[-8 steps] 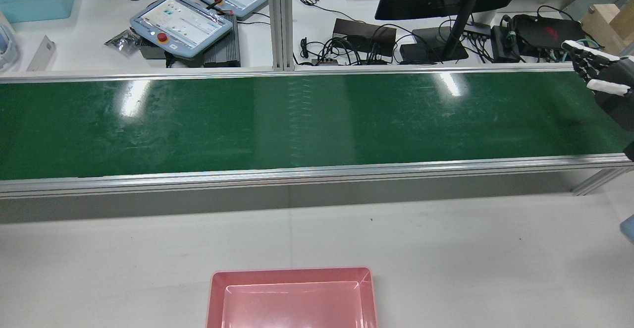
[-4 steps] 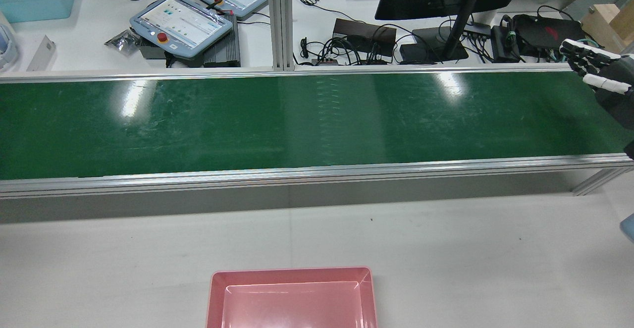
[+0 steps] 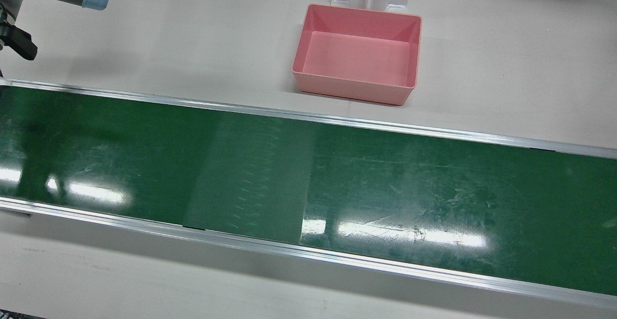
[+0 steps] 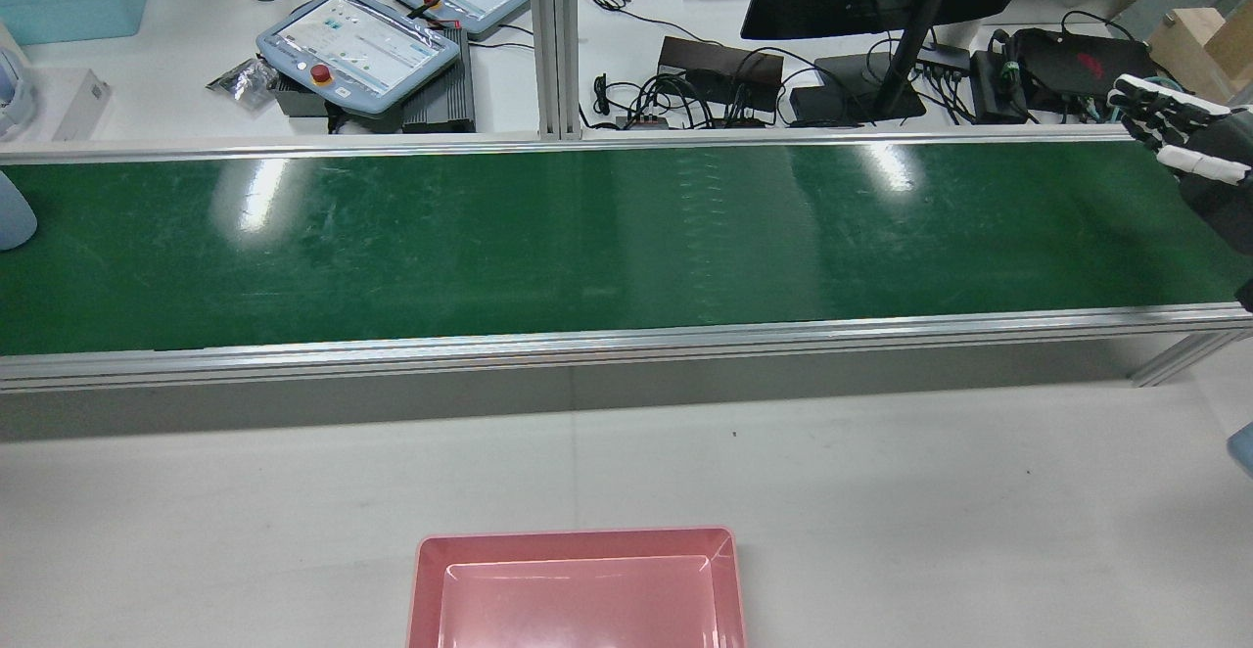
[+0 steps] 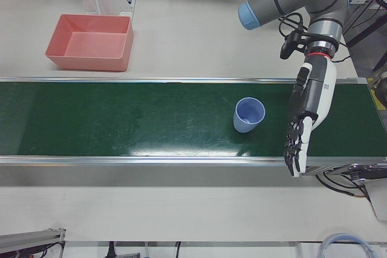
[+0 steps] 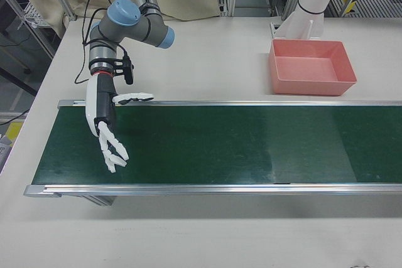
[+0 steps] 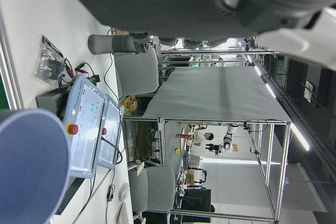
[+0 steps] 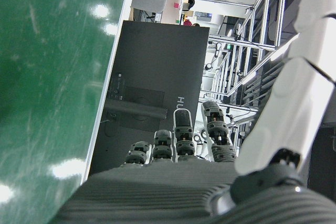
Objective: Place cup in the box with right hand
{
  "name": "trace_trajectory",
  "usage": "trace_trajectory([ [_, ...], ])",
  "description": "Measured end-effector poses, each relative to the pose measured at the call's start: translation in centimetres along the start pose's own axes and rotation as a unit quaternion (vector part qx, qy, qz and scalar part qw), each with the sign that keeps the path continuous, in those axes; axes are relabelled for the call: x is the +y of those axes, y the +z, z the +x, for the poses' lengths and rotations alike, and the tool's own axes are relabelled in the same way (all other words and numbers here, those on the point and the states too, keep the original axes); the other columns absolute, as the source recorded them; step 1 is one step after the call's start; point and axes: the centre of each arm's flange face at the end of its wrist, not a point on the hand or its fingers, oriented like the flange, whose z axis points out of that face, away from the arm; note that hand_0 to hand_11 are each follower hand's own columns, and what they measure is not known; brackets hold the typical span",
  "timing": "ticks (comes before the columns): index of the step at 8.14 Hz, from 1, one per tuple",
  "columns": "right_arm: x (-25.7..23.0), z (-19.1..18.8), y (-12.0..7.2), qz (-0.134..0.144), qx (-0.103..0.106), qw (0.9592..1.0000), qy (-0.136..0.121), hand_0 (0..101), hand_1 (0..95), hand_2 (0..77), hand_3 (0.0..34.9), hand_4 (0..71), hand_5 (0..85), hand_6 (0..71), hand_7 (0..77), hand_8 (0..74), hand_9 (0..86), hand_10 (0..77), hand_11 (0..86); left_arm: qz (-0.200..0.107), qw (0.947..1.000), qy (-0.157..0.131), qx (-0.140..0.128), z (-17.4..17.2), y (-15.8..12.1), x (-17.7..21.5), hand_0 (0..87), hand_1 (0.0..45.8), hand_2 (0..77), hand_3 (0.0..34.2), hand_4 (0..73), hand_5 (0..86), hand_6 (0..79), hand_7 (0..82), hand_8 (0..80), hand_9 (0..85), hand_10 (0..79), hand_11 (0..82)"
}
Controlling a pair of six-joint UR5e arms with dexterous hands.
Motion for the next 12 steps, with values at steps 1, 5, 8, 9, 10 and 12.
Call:
trace_trajectory([
  [1,-0.02,-0.03,-0.03,0.0,0.0,1.0,0.0,46,12.5,9.8,0.0,2.7,3.8,8.2,28.9,3.8,13.1,4.4,7.6,0.0,1.0,0.0,0.0,0.0,0.0,0.0,0.0,0.5,1.1,0.0,1.1,0.5,0.0,0.5,0.0,0.0,0.0,0.0],
  [5,-0.02,-0.12,-0.06,0.0,-0.001,1.0,0.0,46,13.6,10.9,0.0,0.5,3.8,4.9,15.8,0.5,3.8,0.5,1.6,0.0,1.0,0.0,0.0,0.0,0.0,0.0,0.0,0.5,1.1,0.0,1.1,0.0,0.5,0.5,0.0,0.0,0.0,0.0],
  [8,-0.06,-0.14,-0.11,0.001,-0.001,1.0,0.0,46,13.6,10.9,0.0,0.5,3.8,4.9,15.8,0.5,3.8,1.1,2.7,0.0,1.0,0.0,0.0,0.0,0.0,0.0,0.0,0.5,1.1,0.0,1.1,0.0,0.5,0.5,0.0,0.0,0.0,0.0],
  [9,-0.08,-0.14,-0.13,0.001,-0.001,1.0,0.0,46,13.6,10.9,0.0,0.5,3.8,4.9,15.8,0.5,3.8,1.1,2.7,0.0,1.0,0.0,0.0,0.0,0.0,0.0,0.0,0.5,1.1,0.0,1.1,0.0,0.5,0.5,0.0,0.0,0.0,0.0],
  [10,-0.11,-0.14,-0.14,0.001,-0.001,1.0,0.0,46,13.6,10.9,0.0,0.5,3.8,4.9,16.9,0.5,3.8,1.1,2.7,0.0,1.0,0.0,0.0,0.0,0.0,0.0,0.0,0.5,1.1,0.0,1.1,0.5,0.0,0.5,0.0,0.0,0.0,0.0],
  [12,-0.09,-0.14,-0.1,0.001,-0.001,1.0,0.0,46,13.6,10.9,0.0,0.5,3.8,4.9,16.9,0.5,3.8,1.1,2.7,0.0,1.0,0.0,0.0,0.01,0.0,0.0,0.0,0.5,1.1,0.0,1.1,0.0,0.5,0.5,0.0,0.0,0.0,0.0],
])
